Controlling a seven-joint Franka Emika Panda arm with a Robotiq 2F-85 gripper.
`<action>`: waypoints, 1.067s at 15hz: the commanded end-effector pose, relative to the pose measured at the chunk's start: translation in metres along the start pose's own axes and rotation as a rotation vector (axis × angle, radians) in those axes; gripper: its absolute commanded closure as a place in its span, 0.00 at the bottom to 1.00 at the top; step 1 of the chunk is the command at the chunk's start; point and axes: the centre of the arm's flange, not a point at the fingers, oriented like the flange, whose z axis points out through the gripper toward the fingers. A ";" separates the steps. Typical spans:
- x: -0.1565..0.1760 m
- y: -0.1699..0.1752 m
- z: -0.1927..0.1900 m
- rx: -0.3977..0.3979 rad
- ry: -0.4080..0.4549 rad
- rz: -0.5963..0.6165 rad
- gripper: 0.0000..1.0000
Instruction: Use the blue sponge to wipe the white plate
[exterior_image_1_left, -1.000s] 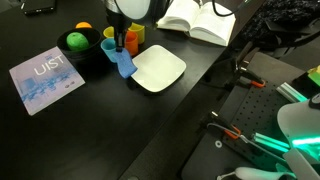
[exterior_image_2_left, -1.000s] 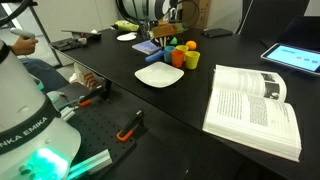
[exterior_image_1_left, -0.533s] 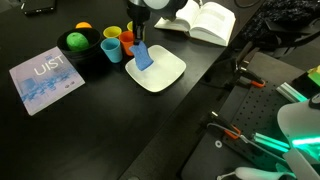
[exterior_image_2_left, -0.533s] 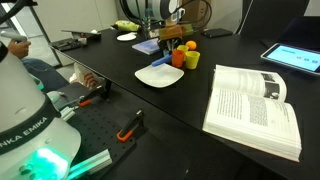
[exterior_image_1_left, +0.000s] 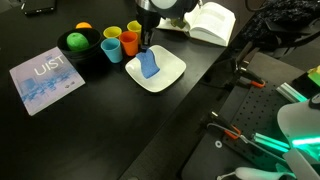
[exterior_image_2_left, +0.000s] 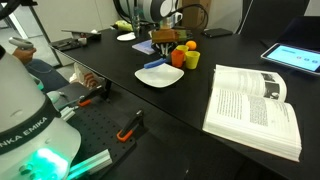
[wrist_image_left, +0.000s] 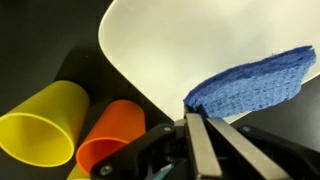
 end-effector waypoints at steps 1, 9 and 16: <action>-0.011 -0.009 -0.007 0.035 -0.005 0.043 0.99; -0.029 -0.001 0.009 0.039 0.023 0.117 0.99; -0.065 0.010 0.031 0.068 0.013 0.222 0.99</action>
